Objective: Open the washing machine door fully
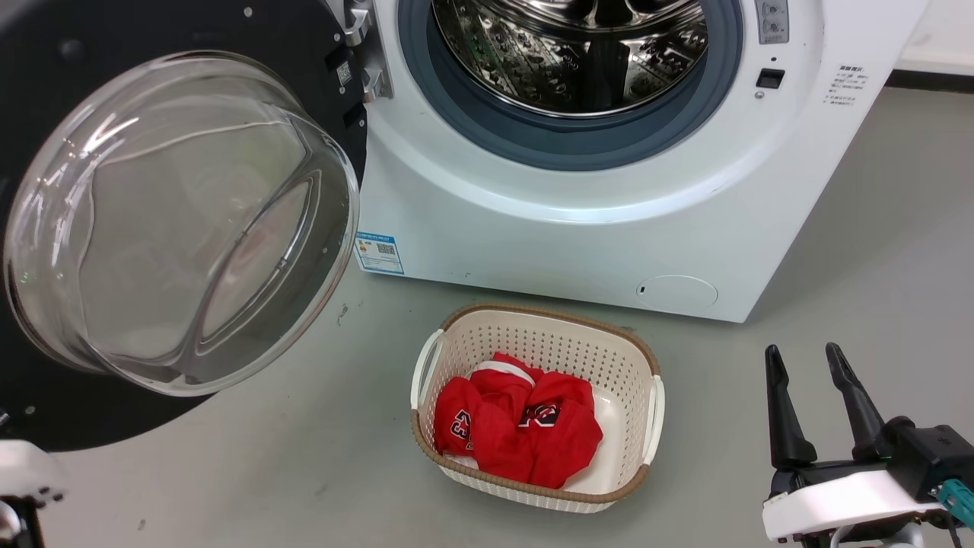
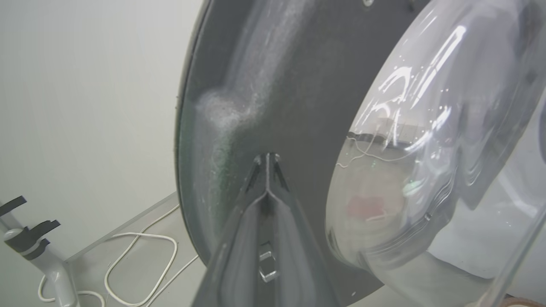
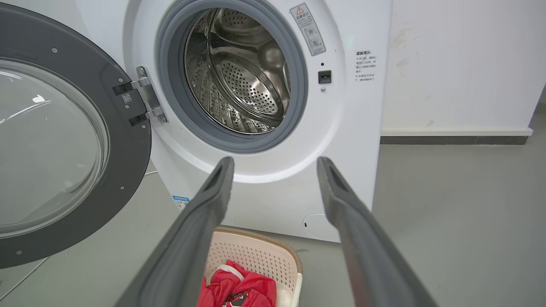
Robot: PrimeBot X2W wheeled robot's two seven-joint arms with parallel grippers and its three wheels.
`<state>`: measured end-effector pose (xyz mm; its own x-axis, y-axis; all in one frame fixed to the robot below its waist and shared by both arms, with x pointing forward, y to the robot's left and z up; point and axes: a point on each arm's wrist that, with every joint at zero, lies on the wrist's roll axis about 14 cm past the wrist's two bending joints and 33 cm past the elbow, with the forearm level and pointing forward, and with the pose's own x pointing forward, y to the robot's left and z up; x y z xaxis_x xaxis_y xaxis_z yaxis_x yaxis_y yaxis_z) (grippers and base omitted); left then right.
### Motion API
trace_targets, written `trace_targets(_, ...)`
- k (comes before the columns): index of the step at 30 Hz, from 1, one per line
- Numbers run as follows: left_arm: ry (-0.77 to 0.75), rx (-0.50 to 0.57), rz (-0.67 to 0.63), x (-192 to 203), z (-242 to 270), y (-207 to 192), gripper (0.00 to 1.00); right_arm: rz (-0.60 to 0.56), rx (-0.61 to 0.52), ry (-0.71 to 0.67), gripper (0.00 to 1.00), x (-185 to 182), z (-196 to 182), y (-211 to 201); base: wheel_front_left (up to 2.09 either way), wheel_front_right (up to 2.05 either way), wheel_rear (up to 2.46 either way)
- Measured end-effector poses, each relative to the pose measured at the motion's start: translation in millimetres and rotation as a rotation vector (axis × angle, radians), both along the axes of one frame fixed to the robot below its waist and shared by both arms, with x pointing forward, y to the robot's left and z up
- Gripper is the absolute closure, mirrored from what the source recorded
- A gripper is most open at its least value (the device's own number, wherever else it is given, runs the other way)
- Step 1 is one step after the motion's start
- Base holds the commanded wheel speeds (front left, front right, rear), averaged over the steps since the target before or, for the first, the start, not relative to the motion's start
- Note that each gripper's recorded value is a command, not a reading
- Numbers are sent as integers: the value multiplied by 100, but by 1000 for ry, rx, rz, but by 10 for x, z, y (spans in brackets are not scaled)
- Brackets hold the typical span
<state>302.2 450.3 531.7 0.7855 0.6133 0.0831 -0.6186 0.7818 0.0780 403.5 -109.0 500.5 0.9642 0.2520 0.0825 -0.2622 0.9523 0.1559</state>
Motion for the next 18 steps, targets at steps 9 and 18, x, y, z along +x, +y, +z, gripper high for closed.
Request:
trace_targets(9,-57,-40,-66,-175,-73,-470,29,-11,1,-22,0,-58,89,-41,0,0,0)
trace_targets(18,-118,-30,-165,-169,44,-990,0,-10,-7,-35,0,-110,146,-47,0,0,0)
